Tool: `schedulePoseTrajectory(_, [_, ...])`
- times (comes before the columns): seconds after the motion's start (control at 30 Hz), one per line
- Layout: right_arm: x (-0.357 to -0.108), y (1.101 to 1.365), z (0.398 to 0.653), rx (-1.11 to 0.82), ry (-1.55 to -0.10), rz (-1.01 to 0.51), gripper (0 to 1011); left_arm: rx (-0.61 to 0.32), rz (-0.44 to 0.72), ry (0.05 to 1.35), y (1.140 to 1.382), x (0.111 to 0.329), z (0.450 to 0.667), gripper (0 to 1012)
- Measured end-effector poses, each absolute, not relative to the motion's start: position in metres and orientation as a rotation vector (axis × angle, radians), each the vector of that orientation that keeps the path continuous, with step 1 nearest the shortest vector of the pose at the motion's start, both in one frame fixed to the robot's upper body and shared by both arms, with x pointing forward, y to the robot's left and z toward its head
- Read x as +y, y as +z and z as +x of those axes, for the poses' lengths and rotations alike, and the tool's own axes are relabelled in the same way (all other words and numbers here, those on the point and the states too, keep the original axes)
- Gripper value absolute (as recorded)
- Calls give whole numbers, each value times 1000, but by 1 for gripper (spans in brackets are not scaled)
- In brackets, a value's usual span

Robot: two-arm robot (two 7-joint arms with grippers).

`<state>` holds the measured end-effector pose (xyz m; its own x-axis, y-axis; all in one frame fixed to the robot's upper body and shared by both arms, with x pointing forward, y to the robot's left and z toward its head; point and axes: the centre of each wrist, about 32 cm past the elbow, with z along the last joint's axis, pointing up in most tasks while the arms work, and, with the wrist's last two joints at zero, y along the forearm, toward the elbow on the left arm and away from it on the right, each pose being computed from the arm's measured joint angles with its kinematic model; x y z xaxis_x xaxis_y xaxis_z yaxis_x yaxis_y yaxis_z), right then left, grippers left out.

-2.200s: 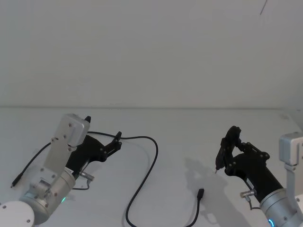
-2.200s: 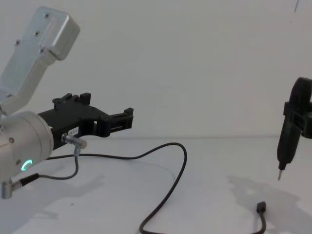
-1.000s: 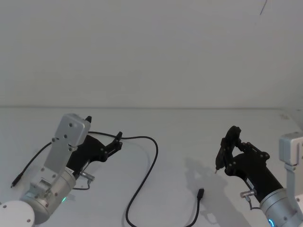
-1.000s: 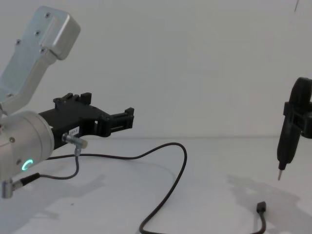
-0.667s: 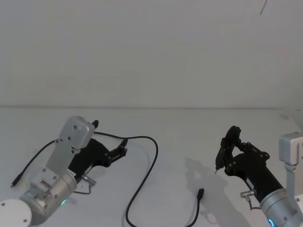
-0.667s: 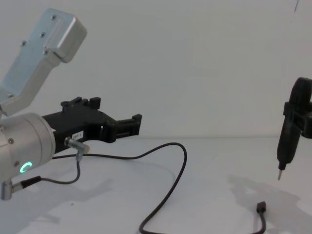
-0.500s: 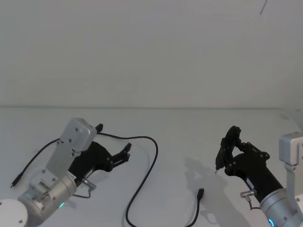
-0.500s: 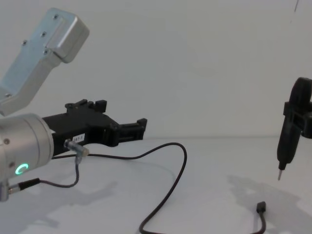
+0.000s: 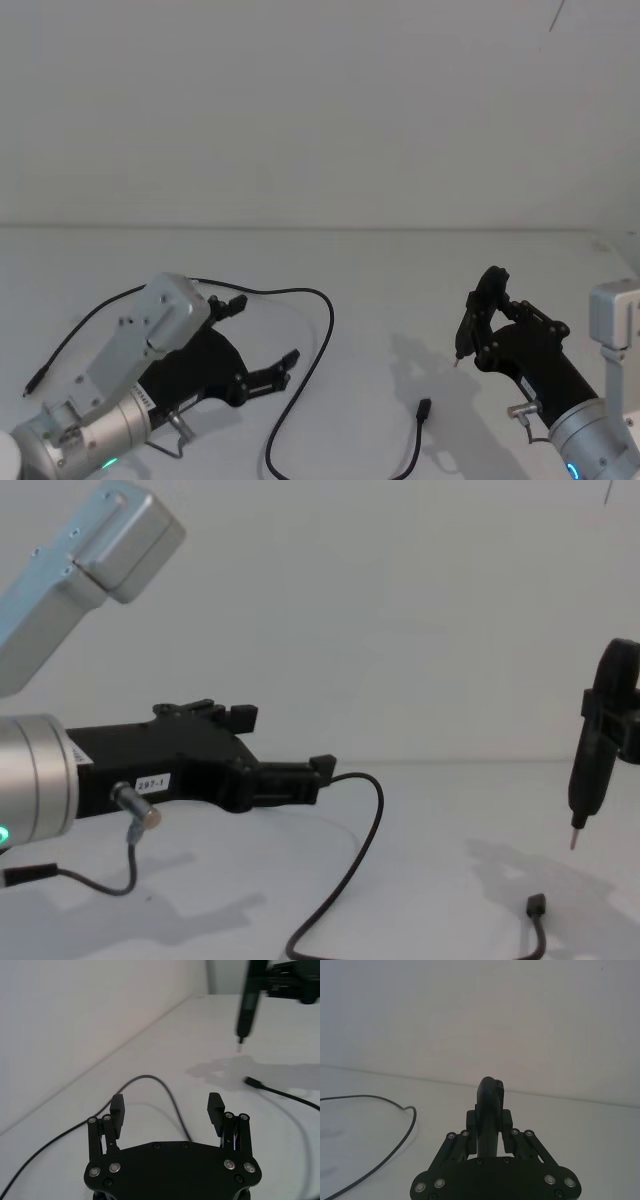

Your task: Pick up the data cable with the one hand.

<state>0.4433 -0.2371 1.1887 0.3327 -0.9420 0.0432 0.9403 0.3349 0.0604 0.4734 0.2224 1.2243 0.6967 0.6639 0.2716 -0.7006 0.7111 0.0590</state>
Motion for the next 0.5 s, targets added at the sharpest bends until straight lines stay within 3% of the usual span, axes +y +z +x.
schedulePoseTrajectory(0.5, [-237, 1189, 443, -75, -1229, 26, 279, -212, 219, 511, 1247, 230, 452, 1001])
